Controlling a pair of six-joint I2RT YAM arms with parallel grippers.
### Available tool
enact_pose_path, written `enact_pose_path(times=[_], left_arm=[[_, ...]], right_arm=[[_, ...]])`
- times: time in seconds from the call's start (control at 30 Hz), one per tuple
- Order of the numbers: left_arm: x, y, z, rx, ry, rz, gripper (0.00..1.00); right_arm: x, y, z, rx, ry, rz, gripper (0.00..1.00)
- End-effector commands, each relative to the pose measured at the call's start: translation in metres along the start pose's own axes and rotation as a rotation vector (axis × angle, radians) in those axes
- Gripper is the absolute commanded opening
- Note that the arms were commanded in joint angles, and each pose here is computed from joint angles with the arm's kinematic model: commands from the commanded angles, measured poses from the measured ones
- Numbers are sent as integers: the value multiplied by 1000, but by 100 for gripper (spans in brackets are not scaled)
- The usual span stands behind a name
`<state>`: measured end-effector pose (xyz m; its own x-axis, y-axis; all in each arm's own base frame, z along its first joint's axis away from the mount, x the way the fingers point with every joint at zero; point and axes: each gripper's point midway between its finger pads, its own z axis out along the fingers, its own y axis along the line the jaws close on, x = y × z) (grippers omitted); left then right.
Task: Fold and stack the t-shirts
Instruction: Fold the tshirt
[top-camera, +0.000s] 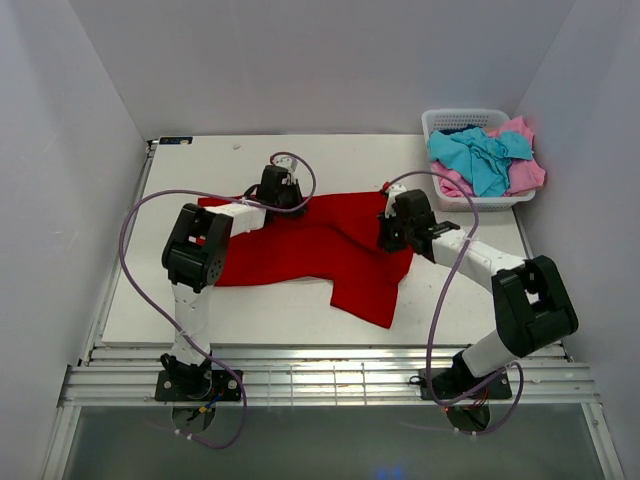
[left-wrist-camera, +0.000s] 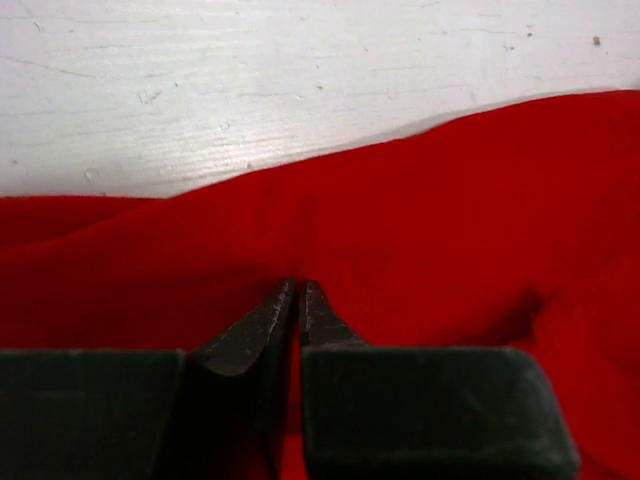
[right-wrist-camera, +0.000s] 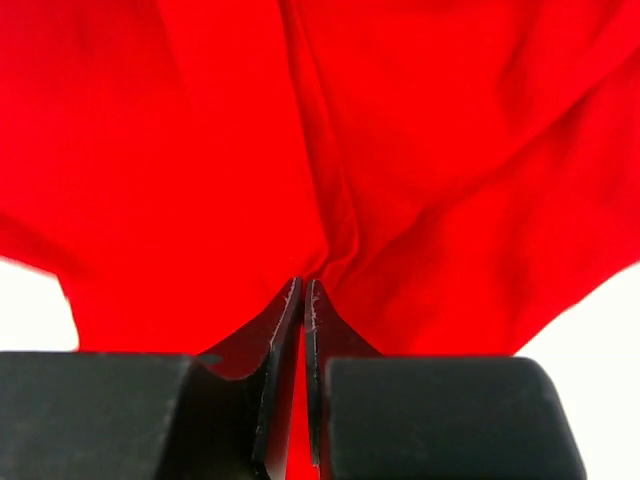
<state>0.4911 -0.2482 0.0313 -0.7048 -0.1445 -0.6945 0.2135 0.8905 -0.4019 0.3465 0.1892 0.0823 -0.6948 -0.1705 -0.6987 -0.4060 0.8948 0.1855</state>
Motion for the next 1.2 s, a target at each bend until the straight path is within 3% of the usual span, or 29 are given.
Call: enact_pose_path(times=[0.0,0.17,0.33,0.4,0.43,0.53,0.87,1.17], left_arm=[[-32,-33,-30,56,-89,15,17],[-36,-54,-50,71,-120,42,17],[-33,-71,-71,92,-138,70,17],[-33,-73,-76,87,-147,81,17],[-30,-75,-84,83,-153,93,17],[-28,-75,-86,82,-152,96,17],[-22,-72,-79,75,-145,105,17],[-5,-63,-64,59,-102,111,17]], right_arm=[[27,10,-10,16,21,31,10],[70,21,-19,67,74,36,10],[86,22,-31,134,93,36,13],[79,26,-36,132,62,33,27],[55,31,-42,115,-29,18,40],[26,37,-42,103,-98,-6,45],[-50,57,17,90,-150,-68,46],[-54,48,67,98,-114,-64,44]])
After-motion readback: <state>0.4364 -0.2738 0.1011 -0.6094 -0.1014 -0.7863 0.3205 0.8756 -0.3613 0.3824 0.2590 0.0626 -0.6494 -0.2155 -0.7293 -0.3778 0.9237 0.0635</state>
